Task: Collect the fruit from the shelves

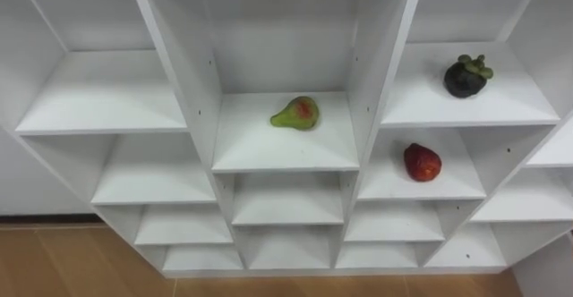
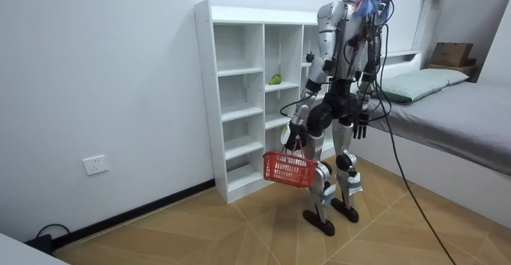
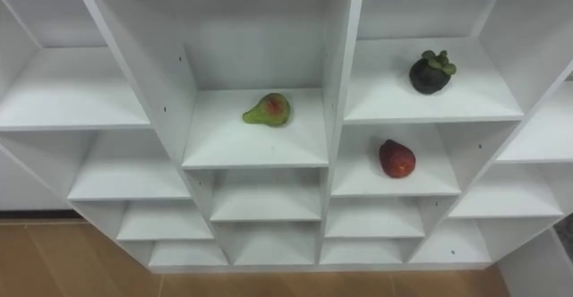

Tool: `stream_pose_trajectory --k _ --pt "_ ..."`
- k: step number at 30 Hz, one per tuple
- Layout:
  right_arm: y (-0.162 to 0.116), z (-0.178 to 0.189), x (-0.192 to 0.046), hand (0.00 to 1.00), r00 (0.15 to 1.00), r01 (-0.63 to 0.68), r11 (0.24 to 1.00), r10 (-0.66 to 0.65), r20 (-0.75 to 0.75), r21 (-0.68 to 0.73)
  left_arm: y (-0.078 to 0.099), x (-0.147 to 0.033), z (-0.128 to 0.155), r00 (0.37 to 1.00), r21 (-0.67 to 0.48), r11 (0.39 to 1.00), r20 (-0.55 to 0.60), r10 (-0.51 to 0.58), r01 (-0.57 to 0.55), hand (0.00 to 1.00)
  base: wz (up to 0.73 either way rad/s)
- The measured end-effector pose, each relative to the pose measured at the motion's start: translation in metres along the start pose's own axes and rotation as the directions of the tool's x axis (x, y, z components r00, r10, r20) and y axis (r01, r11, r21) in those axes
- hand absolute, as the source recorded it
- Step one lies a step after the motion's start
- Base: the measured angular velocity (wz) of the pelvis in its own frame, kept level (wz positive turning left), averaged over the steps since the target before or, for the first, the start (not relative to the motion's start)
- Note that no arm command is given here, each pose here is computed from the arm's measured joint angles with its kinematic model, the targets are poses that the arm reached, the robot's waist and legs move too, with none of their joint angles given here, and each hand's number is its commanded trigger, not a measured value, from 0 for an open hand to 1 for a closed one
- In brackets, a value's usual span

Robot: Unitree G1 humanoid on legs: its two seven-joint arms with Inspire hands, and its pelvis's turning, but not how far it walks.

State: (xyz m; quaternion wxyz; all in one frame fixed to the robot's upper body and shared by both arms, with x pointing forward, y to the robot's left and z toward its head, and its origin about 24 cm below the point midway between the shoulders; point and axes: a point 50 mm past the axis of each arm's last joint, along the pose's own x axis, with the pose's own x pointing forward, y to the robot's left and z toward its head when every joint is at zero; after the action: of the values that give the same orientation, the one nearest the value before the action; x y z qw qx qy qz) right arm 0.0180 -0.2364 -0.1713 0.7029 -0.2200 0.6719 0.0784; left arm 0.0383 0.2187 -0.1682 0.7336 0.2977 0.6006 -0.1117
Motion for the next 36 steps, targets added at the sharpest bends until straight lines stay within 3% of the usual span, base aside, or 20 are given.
stream_pose_trajectory --k 8,13,16,19,25,36 --pt "-0.004 0.002 -0.001 0.0 0.994 0.102 0.994 -0.104 0.046 0.049 0.003 0.0 0.001 0.999 -0.005 1.0 0.021 0.03 -0.03 1.0 -0.02" --pt "-0.017 0.018 -0.005 0.0 0.961 0.228 0.968 -0.24 0.139 0.102 0.006 0.0 0.005 0.997 -0.009 0.998 0.044 0.057 -0.057 1.0 -0.07" --pt "-0.031 0.038 -0.013 0.0 0.902 0.307 0.927 -0.355 0.244 0.214 0.01 0.0 0.01 0.994 -0.031 0.996 0.074 0.081 -0.079 1.0 -0.07" --pt "-0.045 0.072 -0.041 0.0 0.756 0.338 0.875 -0.472 0.453 0.347 0.014 -0.001 0.018 0.985 -0.055 0.992 0.129 0.116 -0.11 1.0 -0.04" --pt "-0.051 0.11 -0.089 0.0 0.507 0.271 0.829 -0.555 0.659 0.489 0.028 -0.007 0.038 0.935 -0.144 0.973 0.282 0.215 -0.181 1.0 -0.05" --pt "-0.064 0.135 -0.146 0.0 0.222 0.2 0.754 -0.657 0.721 0.626 0.025 -0.008 0.035 0.931 -0.237 0.957 0.283 0.23 -0.165 1.0 -0.11"
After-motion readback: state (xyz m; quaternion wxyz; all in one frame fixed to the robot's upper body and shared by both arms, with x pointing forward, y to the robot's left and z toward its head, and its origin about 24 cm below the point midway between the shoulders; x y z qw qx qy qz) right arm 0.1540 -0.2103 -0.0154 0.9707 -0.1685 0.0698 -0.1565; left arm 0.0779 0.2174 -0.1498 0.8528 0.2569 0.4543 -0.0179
